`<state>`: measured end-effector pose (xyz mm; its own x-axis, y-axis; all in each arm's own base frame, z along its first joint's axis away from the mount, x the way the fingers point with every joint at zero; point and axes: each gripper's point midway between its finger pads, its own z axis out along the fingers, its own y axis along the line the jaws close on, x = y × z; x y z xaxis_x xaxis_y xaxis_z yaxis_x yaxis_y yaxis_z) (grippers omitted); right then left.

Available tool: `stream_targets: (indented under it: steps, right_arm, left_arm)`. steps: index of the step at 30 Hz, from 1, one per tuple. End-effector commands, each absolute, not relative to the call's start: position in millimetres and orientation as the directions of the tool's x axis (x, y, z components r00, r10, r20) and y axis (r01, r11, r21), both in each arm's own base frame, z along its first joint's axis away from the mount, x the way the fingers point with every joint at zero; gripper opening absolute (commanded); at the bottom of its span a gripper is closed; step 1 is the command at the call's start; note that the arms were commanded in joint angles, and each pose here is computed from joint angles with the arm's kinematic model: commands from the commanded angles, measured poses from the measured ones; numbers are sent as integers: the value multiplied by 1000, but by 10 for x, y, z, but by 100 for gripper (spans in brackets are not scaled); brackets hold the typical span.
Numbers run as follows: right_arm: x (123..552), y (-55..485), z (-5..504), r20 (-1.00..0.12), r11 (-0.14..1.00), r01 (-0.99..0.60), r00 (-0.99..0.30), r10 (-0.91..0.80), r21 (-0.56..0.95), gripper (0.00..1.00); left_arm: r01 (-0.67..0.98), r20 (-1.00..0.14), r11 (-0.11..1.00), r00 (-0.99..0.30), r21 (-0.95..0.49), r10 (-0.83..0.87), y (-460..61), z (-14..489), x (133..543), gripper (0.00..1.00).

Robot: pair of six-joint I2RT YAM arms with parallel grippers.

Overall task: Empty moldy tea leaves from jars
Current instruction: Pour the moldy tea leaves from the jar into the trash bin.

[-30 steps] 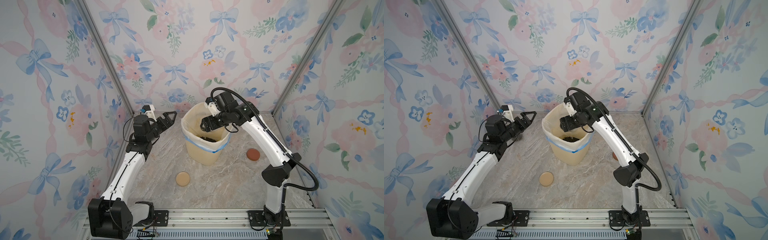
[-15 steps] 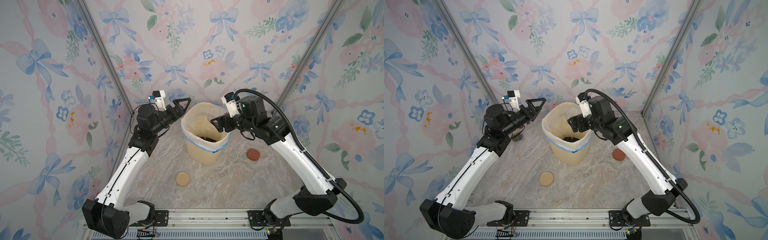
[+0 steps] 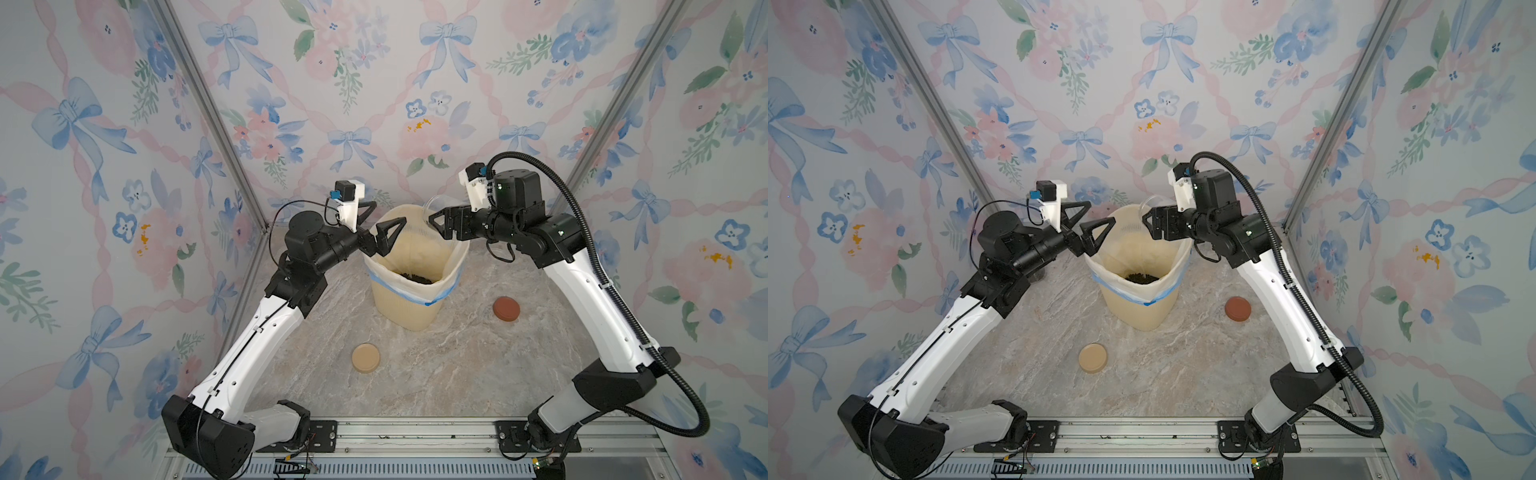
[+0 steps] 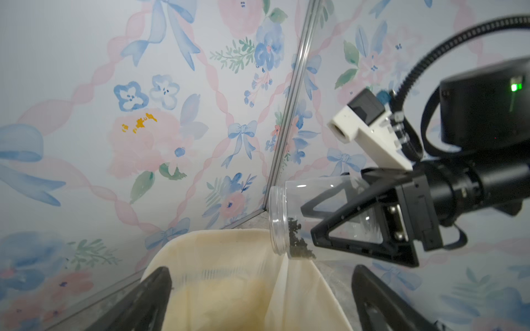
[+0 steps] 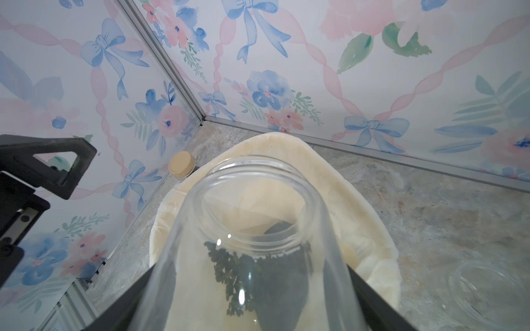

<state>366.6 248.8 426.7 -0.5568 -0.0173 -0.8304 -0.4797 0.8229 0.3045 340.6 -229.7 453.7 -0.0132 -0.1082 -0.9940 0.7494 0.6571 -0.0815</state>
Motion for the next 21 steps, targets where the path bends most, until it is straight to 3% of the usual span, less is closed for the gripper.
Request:
stream_targets:
  steps: [1,9,16,21]
  right_arm:
    - [3583,2583,4226,-767,790,-481,-641,-21,380,62]
    - [3510,2639,4124,-711,787,-480,-699,-76,388,62]
    - [3463,2656,4109,-686,779,-482,-722,-95,400,62]
    - [3416,2674,4064,-657,774,-478,-747,-108,415,62]
  left_arm:
    - [705,-938,625,312,334,149,-2367,4553,3344,98]
    - [649,-782,442,559,619,275,-2720,4450,3309,98]
    - [641,-742,378,613,668,271,-2878,4443,3377,98]
    - [700,-770,319,585,639,257,-3014,4338,3427,98]
